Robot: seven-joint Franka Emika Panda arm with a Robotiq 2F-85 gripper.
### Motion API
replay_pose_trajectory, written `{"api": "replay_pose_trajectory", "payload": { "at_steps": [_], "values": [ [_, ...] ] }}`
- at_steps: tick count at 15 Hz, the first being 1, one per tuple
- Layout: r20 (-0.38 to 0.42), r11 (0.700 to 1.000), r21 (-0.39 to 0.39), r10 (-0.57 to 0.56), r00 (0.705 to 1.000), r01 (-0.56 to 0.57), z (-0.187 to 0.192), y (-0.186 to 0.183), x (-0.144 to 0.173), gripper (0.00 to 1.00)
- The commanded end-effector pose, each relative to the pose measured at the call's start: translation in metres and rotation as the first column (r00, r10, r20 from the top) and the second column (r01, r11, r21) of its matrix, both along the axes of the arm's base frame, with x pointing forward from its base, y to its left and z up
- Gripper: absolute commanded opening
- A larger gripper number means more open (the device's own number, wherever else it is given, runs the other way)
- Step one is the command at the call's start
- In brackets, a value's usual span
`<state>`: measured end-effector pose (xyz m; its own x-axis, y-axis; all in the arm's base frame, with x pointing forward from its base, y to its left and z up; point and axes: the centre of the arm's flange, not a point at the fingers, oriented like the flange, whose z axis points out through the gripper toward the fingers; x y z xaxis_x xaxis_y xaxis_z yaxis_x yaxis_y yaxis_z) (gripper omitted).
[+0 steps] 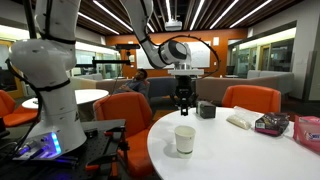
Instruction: Put the marker inside the cup
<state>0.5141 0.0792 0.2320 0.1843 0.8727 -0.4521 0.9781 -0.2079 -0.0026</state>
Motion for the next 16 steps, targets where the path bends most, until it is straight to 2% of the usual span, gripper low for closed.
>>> {"api": "replay_pose_trajectory", "payload": {
  "at_steps": [1,4,10,16],
  "values": [
    [-0.031,0.991,-0.133,-0.008,0.999,0.004,0.028,-0.008,-0.011,0.05],
    [-0.054,0.961,-0.27,-0.073,0.996,0.056,0.038,-0.026,-0.01,0.05],
    [-0.077,0.887,-0.452,-0.14,0.987,0.09,0.031,-0.043,0.001,0.05],
    [-0.11,0.856,-0.51,-0.16,0.981,0.083,-0.014,-0.03,0.017,0.05]
  ]
}}
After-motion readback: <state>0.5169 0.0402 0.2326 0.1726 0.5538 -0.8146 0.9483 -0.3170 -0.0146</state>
